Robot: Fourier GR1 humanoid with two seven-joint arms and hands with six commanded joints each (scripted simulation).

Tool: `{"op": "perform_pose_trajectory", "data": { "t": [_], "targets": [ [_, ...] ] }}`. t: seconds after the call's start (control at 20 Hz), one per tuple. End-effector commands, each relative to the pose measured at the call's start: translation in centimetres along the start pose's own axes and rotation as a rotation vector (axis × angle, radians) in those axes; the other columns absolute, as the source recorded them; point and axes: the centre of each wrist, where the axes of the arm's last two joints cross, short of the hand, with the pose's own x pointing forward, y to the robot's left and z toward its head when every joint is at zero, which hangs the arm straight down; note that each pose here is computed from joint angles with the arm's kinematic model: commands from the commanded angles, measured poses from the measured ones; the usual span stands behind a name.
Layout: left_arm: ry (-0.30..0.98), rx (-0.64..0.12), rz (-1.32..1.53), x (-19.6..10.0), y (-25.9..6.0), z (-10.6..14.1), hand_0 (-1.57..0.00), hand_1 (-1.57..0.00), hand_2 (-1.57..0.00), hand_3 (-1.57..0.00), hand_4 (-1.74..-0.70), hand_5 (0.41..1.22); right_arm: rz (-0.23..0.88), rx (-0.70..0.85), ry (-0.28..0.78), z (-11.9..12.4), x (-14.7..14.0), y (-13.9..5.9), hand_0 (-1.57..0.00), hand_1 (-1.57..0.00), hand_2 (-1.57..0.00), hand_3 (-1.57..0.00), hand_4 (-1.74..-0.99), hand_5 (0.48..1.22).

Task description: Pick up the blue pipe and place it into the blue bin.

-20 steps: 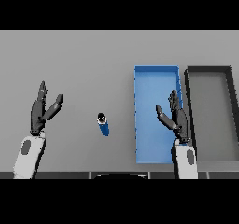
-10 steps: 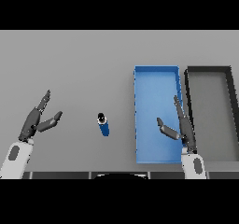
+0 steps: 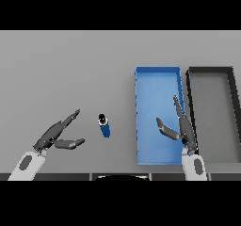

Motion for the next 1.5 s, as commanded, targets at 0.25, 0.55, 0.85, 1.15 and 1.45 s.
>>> {"op": "perform_pose_trajectory", "data": {
  "t": [0.25,0.55,0.85,1.15,1.45],
  "targets": [
    [-0.009,-0.090,0.020,0.3,-3.4,-2.3,0.00,0.00,0.00,0.00,-1.15,0.451,-0.010,0.002,-0.017,0.1,0.2,0.4,0.00,0.00,0.00,0.00,-1.213,0.625],
    [-0.054,-0.085,0.052,-0.1,-5.6,-6.2,0.00,0.00,0.00,0.00,-1.15,0.460,-0.008,-0.013,0.008,0.6,0.1,-0.1,0.00,0.00,0.00,0.00,-1.202,0.621],
    [-0.032,-0.083,0.000,-0.4,-7.6,-8.5,0.00,0.00,0.00,0.00,-1.06,0.425,-0.013,-0.016,-0.010,0.4,0.2,-0.3,0.00,0.00,0.00,0.00,-1.222,0.642],
    [-0.095,-0.109,0.094,-0.4,-9.3,-10.4,0.00,0.00,-0.05,-0.04,-1.14,0.502,0.006,-0.024,-0.013,1.1,-0.3,-0.7,0.00,0.00,0.00,0.00,-1.210,0.653],
    [-0.146,-0.088,0.220,-0.5,-10.5,-10.5,-0.80,-0.92,-1.01,-1.03,-1.50,0.972,-0.010,-0.013,-0.028,1.0,-0.2,-0.5,0.00,0.00,0.00,0.00,-1.224,0.658]
  ]
}}
